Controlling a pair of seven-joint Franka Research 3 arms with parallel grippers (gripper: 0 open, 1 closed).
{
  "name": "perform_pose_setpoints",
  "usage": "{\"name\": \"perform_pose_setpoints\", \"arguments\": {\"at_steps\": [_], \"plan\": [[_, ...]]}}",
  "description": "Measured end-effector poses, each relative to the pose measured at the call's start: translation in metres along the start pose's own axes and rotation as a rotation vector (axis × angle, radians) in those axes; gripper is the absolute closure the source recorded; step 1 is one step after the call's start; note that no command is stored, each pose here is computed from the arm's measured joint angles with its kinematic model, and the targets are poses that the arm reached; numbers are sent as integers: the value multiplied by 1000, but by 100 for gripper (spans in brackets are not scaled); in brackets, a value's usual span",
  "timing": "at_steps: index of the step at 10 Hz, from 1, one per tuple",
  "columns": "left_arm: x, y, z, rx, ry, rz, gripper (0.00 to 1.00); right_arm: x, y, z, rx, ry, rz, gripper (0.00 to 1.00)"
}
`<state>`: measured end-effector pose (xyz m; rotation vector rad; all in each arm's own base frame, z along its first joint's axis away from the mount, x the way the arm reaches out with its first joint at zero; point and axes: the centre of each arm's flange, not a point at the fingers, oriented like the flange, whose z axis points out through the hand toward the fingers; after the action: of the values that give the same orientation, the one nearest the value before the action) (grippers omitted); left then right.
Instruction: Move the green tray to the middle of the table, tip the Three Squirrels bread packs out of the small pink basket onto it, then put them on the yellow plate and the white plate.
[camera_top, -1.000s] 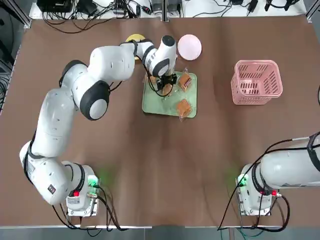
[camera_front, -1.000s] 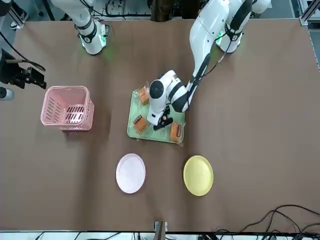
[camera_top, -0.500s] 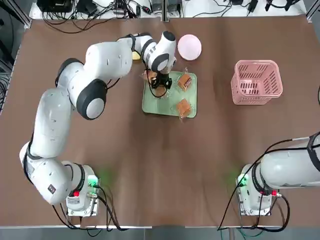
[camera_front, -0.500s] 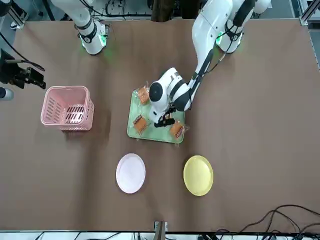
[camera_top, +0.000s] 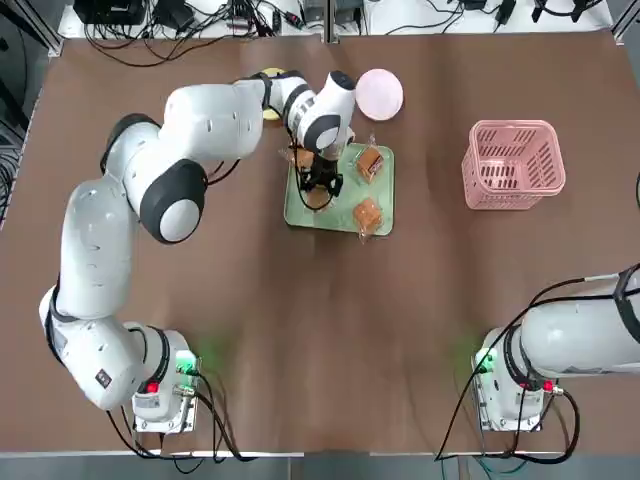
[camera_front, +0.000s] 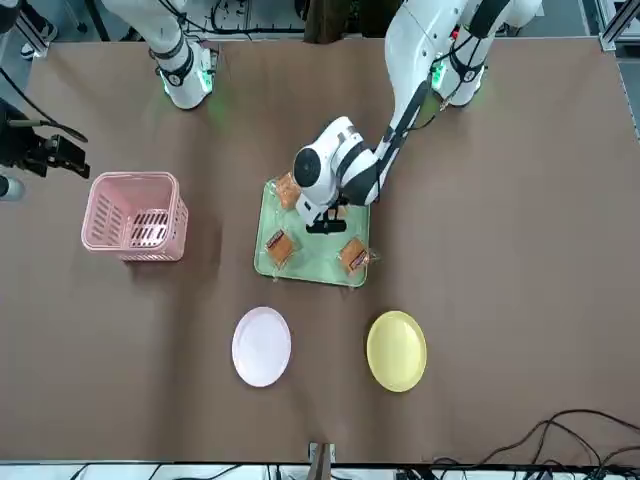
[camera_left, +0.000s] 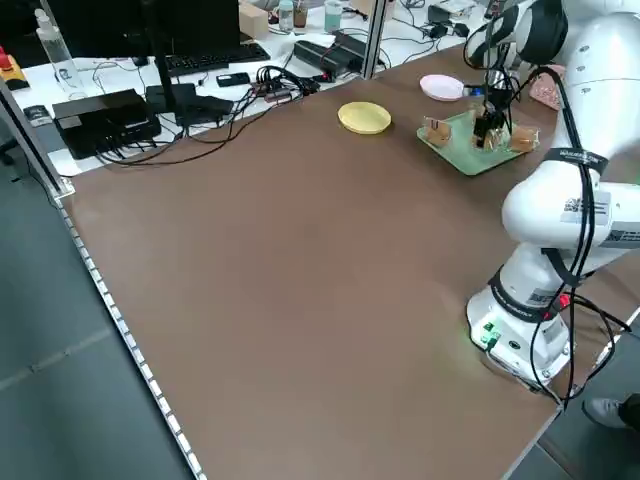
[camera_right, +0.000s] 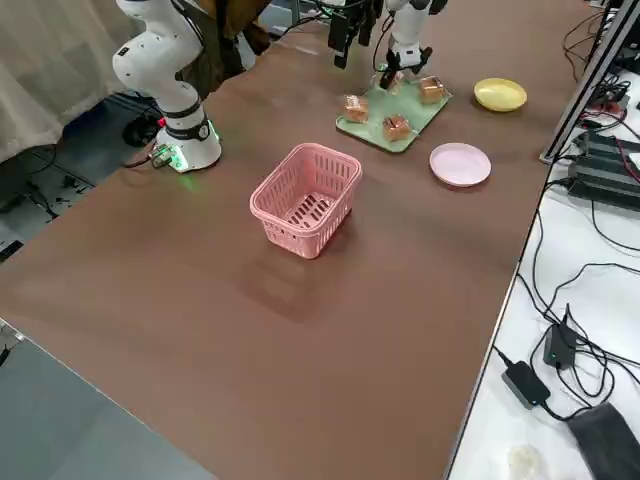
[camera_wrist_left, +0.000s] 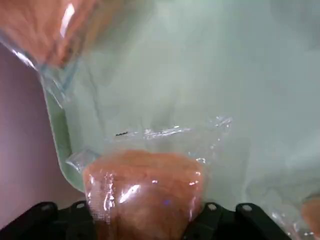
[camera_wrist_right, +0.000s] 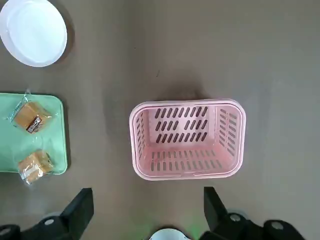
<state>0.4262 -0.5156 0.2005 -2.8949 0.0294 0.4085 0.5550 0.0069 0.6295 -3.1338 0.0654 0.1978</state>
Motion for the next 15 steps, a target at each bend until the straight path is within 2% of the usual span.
{"name": "perform_pose_setpoints", "arguments": {"at_steps": [3,5,6,7,8,10,15], "plan": [[-14,-10,28,44,-51,0,51,0,0,0,0,0,0,3],[-8,-29,19,41,-53,-23,44,0,0,0,0,0,0,3],[-10,-37,24,53,-63,-28,44,0,0,0,0,0,0,3],[-11,-42,29,61,-72,-33,38,0,0,0,0,0,0,3],[-8,-47,33,63,-78,-40,37,0,0,0,0,0,0,3],[-3,-50,34,51,-74,-49,26,0,0,0,0,0,0,3],[20,-62,12,-5,-37,-84,14,0,0,0,0,0,1,3]]}}
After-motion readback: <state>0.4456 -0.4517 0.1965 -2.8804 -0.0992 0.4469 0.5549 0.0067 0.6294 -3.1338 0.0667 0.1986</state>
